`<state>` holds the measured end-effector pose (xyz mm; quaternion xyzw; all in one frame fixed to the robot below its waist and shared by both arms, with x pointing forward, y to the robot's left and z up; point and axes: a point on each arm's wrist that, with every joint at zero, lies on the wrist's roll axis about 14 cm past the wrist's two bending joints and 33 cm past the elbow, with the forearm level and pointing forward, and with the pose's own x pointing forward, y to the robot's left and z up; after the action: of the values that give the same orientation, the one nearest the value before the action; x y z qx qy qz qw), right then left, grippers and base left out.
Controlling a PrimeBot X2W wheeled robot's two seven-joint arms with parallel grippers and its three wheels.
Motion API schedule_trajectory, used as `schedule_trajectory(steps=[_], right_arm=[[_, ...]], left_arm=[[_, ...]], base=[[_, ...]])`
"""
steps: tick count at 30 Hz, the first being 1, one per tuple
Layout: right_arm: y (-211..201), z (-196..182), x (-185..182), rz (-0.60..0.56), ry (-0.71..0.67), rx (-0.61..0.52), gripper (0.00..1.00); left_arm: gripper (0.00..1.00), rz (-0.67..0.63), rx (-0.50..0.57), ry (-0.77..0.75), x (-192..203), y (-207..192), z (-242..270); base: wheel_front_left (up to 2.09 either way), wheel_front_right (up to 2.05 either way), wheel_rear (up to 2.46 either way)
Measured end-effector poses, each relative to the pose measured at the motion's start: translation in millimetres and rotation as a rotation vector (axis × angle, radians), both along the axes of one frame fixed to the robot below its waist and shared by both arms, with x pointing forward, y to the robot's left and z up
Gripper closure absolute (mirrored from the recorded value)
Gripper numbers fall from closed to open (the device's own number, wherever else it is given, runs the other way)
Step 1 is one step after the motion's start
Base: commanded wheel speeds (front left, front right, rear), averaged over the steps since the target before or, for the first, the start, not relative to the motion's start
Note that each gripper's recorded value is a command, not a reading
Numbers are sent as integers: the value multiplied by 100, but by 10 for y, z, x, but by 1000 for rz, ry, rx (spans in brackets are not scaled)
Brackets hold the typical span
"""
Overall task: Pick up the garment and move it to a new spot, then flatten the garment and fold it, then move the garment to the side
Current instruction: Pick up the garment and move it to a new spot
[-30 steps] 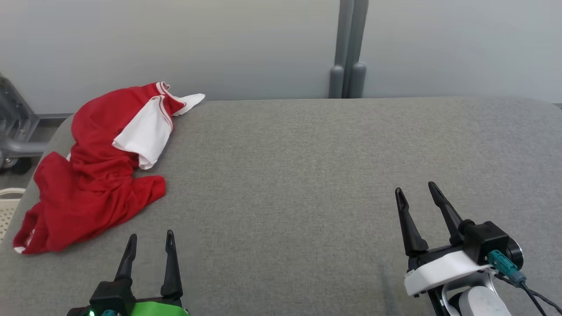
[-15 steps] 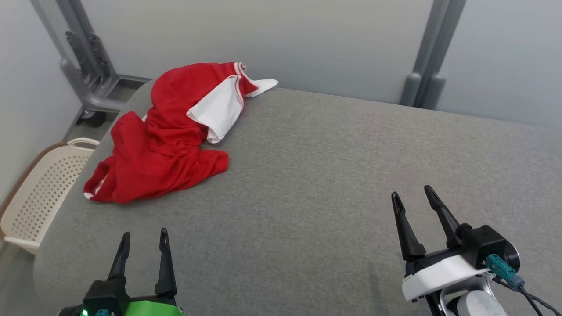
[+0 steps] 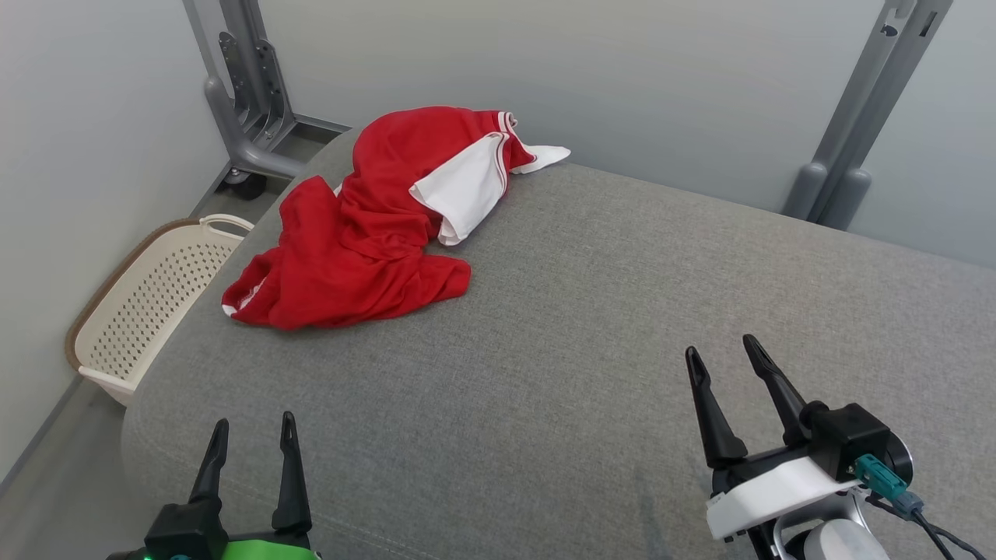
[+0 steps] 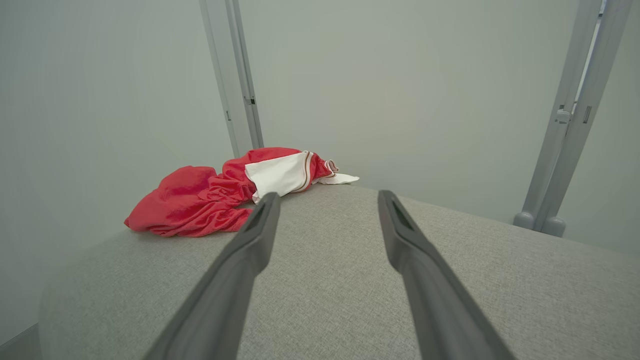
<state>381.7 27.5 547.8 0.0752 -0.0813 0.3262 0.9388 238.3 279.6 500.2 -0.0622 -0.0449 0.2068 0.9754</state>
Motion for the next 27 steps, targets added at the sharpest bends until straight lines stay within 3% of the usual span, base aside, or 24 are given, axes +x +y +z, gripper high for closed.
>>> schedule_trajectory(steps=[12,27], right_arm=[[-57,-27,-18,-14,6,-4,0],[1,88,240,-17,-50,10,0]], left_arm=[[0,-29,25,0,51,-10,70],[0,-59,284,-42,792,689,1105]], base=[[0,0,0],[0,0,0]])
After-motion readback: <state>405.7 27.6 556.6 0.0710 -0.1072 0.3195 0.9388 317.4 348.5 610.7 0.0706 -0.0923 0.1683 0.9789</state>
